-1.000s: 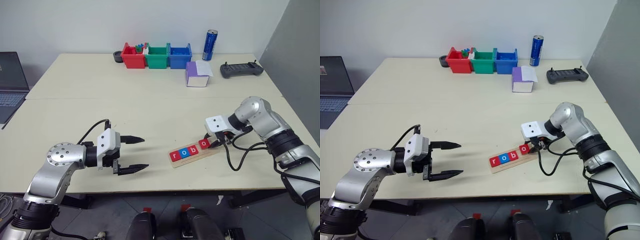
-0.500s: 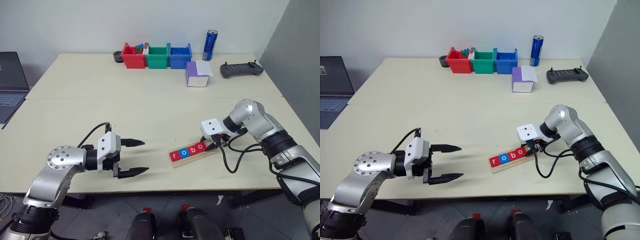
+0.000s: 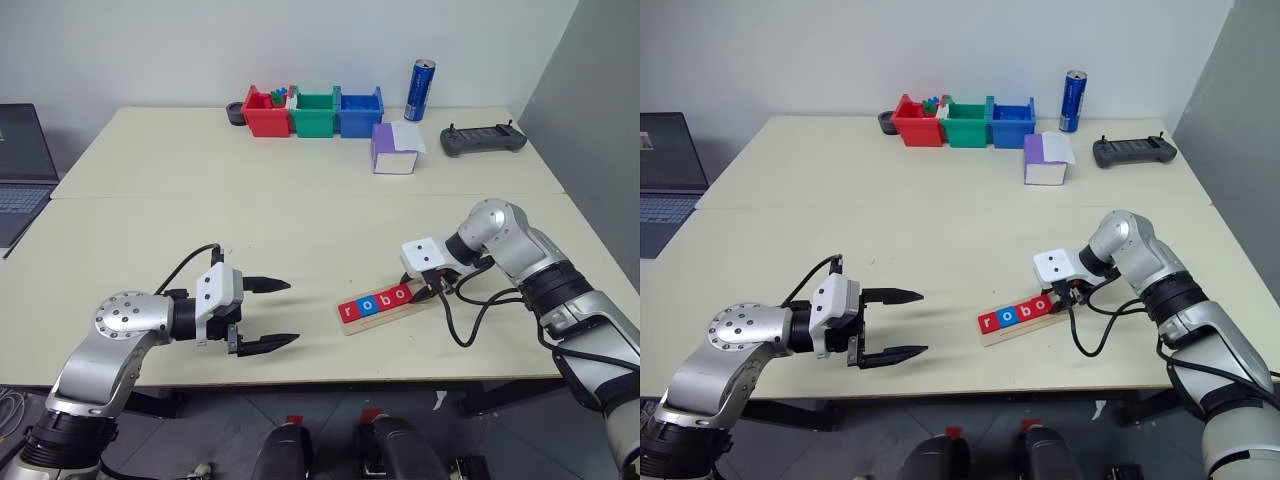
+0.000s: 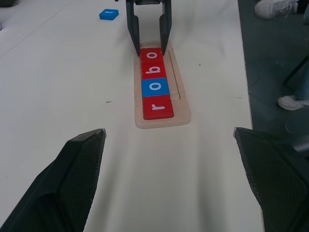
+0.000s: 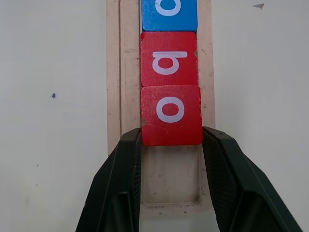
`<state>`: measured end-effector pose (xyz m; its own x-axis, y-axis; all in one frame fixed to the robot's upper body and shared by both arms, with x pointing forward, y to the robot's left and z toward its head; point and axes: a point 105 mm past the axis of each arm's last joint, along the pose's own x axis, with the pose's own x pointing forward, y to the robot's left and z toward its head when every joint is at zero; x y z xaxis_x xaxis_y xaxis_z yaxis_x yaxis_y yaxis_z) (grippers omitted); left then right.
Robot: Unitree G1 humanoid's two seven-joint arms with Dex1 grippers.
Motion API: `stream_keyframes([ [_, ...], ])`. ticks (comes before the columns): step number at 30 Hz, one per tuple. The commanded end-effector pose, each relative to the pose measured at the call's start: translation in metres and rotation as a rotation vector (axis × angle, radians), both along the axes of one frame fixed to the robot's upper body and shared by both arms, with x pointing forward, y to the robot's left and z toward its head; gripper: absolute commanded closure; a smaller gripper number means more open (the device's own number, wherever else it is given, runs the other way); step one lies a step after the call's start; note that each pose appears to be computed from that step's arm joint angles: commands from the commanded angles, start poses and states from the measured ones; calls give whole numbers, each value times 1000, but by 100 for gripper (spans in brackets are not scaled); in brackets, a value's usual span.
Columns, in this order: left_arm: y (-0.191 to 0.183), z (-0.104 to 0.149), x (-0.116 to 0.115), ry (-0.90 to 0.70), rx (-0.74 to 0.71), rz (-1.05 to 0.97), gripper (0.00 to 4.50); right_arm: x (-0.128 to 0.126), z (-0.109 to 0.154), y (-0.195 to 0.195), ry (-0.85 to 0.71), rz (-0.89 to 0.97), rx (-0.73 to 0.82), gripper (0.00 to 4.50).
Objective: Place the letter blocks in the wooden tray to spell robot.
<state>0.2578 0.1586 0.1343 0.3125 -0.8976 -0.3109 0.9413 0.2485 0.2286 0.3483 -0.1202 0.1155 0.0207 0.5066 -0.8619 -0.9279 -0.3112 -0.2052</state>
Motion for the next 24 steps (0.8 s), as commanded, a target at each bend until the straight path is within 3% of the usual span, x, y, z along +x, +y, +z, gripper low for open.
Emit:
stream_keyframes([
  [1,1,9,1,-37,-3,-5,0,-11,5,1,69,45,11,305],
  [3,1,9,1,-39,-2,-5,0,-12,7,3,73,47,21,305],
  [11,0,10,2,-41,0,-8,0,-9,17,2,63,37,45,21],
  [12,0,10,2,-41,0,-9,0,-8,19,3,57,37,50,3],
  [19,-1,11,2,-45,2,-11,0,-8,37,0,35,7,150,3],
  [24,0,11,1,-41,2,-10,0,-3,48,-26,41,-185,296,3],
])
